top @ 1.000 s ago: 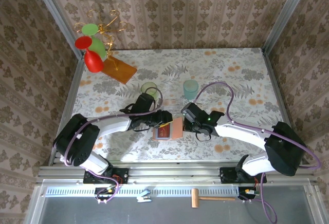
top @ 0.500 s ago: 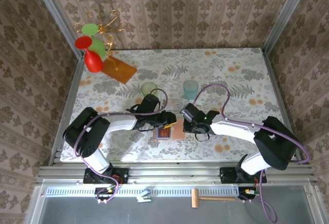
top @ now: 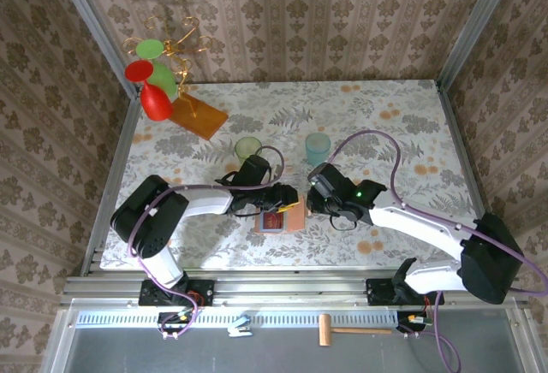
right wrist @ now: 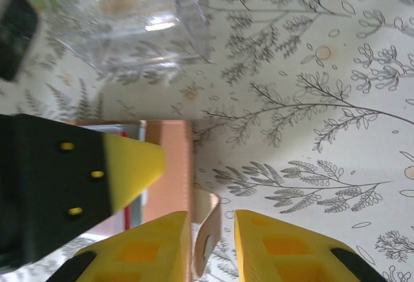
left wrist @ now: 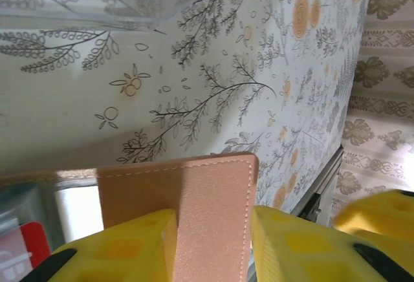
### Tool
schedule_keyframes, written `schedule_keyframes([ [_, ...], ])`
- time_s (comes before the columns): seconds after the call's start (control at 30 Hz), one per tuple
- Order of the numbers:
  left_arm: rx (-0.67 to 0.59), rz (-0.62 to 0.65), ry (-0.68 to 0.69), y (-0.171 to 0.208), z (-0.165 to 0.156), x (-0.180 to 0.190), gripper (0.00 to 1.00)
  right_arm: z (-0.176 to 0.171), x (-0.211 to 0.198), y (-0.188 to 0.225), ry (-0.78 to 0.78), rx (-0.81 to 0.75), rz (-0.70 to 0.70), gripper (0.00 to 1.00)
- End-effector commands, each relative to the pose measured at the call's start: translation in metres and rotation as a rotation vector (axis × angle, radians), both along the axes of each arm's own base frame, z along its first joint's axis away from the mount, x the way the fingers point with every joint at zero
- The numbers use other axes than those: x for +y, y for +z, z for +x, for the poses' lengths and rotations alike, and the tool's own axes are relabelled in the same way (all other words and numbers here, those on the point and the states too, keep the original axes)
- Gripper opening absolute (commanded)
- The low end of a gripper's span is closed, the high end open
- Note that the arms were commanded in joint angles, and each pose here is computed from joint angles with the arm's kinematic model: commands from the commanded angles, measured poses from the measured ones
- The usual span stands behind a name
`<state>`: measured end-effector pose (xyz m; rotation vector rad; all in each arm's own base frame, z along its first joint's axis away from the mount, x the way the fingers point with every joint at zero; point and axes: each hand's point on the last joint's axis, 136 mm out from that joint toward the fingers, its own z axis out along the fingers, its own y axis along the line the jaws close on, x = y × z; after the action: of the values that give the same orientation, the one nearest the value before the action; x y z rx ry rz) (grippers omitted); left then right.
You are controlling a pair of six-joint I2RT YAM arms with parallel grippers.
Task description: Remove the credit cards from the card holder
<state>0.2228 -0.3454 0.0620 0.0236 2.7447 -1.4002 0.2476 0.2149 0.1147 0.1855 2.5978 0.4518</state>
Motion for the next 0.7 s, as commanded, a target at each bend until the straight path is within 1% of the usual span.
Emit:
schedule_keyframes([
  [0.0,-0.007,-0.023,-0.012,0.007,0.001,-0.008,0.38,-0.002,0.001,0.017,0.013,-0.012,0.027,0.25],
  [0.17,-0.01,-0.013,-0.005,0.006,0.002,-0.007,0.42,-0.006,0.021,0.021,0.074,0.006,0.116,0.22],
  [0.43,-0.016,0.009,0.0,0.006,0.003,-0.004,0.45,-0.02,0.063,-0.003,0.187,0.14,0.264,0.18],
  [0.47,-0.018,0.012,0.0,0.006,0.003,-0.004,0.44,-0.022,0.065,-0.009,0.187,0.165,0.269,0.17],
  [0.53,-0.023,0.013,0.007,0.007,0.004,-0.003,0.47,-0.024,0.065,-0.016,0.179,0.183,0.267,0.17],
  [0.57,-0.03,0.013,0.013,0.009,0.004,-0.003,0.48,-0.025,0.062,-0.029,0.162,0.211,0.242,0.16],
  [0.67,-0.049,0.011,0.029,0.015,0.007,0.0,0.54,-0.026,0.055,-0.042,0.133,0.227,0.209,0.16],
])
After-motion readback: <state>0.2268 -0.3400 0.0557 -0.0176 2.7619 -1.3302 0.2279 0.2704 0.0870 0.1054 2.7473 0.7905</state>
